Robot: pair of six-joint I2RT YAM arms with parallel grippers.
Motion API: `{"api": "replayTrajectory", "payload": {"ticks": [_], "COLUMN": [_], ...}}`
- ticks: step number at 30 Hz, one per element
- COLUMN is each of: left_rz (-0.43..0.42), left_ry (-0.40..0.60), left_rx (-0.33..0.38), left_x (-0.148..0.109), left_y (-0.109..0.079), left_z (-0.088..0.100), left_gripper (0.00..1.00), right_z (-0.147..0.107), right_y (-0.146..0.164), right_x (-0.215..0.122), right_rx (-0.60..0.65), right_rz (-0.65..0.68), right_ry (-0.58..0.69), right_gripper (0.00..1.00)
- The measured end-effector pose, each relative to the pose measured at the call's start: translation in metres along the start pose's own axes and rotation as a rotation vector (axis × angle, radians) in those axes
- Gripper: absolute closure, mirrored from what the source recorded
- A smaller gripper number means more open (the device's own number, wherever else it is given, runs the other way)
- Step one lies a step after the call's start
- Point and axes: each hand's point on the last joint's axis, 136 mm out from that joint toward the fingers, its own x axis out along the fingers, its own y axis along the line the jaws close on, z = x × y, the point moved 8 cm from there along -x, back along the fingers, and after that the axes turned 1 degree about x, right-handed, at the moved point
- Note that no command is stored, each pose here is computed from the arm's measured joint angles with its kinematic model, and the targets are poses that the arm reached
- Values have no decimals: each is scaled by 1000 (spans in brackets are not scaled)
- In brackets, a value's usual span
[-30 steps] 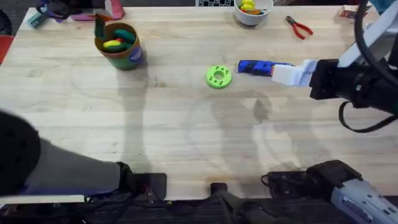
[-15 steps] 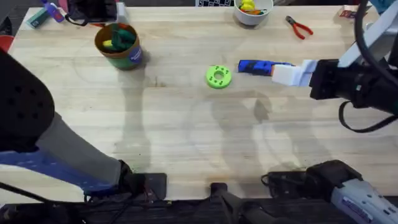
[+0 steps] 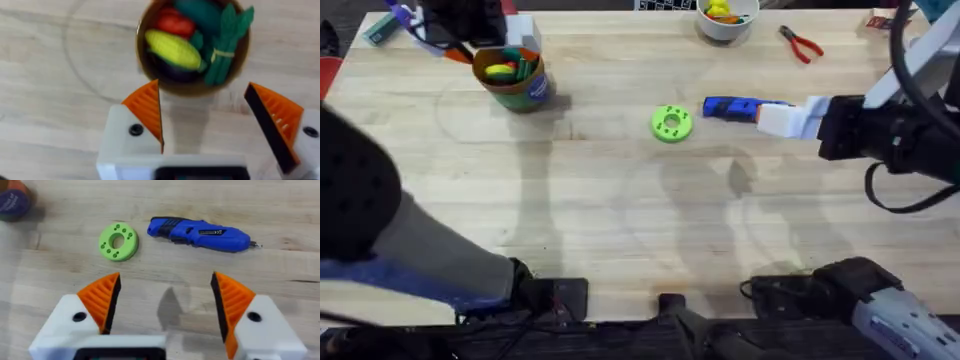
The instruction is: Pick up the gripper from the table and insert it into the empty holder that is missing its gripper. Then pick up a screw, insert it into the mounting hole, and use the screwdriver to tighten it. Finally, clean up the table by picking up the vegetable and placing it into the bucket.
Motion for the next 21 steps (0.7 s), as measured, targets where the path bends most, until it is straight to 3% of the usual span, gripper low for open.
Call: {"api": "replayTrajectory", "payload": {"ticks": [7, 12, 15, 21], "left_rz": [-1, -56, -112, -215], "left_ry": [-90, -197, -205, -147], "left_rx": [-10, 20, 78, 151], "left_x": [-82, -130, -134, -102], "left_y": [2, -10, -28, -69], "left_z": [-31, -72, -104, -153], "left_gripper": [15, 14, 16, 14], "right_z": [0, 0, 0, 0], "right_y": [0, 0, 0, 0], "right_x": [0, 0, 0, 0], "right_rx": [0, 0, 0, 0], "right_rz": [0, 0, 0, 0], "right_ry": [0, 1, 1, 0], "right_gripper": [7, 7, 7, 7]}}
